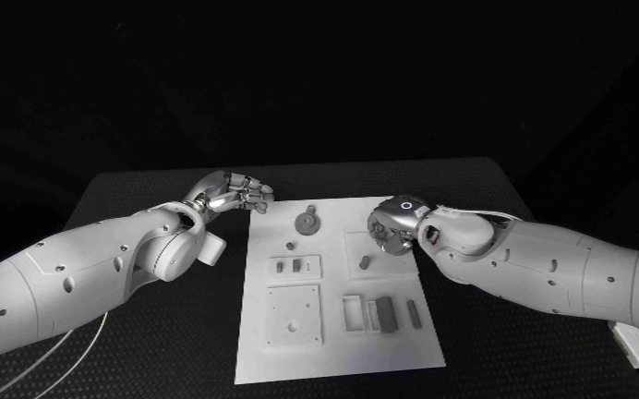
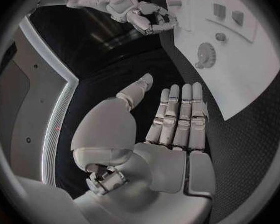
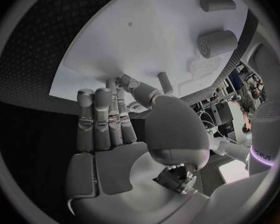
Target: Assemble the parts on the task board
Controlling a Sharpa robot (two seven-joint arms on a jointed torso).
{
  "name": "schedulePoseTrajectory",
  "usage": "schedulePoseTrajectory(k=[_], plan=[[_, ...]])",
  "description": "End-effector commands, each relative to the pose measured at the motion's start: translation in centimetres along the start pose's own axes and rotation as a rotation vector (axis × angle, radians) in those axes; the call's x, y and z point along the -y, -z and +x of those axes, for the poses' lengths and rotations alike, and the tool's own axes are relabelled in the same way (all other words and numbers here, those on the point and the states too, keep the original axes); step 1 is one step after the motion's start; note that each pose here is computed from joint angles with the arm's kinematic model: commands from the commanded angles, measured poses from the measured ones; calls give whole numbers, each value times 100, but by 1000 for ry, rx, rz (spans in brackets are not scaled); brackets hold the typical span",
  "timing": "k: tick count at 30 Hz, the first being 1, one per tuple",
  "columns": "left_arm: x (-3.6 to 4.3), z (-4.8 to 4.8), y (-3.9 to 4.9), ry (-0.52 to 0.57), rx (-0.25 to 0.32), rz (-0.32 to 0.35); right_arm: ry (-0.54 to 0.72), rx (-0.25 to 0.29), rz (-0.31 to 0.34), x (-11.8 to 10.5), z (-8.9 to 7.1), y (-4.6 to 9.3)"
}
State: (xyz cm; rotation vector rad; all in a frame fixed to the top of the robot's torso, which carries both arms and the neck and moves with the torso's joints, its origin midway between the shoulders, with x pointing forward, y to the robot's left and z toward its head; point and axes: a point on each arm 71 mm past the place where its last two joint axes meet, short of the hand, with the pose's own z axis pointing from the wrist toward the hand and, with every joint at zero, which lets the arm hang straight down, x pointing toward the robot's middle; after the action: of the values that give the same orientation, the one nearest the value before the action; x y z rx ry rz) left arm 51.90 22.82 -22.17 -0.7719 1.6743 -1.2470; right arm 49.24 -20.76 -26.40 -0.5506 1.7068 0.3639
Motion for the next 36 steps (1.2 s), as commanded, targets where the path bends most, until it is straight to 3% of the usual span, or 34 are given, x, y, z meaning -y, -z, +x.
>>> schedulePoseTrajectory(k=[1, 36], plan=[[22, 22, -8, 6, -13, 13, 4, -15, -13, -20, 61, 24], [12, 7, -18, 5, -11, 12, -37, 43, -25, 9, -216, 50]])
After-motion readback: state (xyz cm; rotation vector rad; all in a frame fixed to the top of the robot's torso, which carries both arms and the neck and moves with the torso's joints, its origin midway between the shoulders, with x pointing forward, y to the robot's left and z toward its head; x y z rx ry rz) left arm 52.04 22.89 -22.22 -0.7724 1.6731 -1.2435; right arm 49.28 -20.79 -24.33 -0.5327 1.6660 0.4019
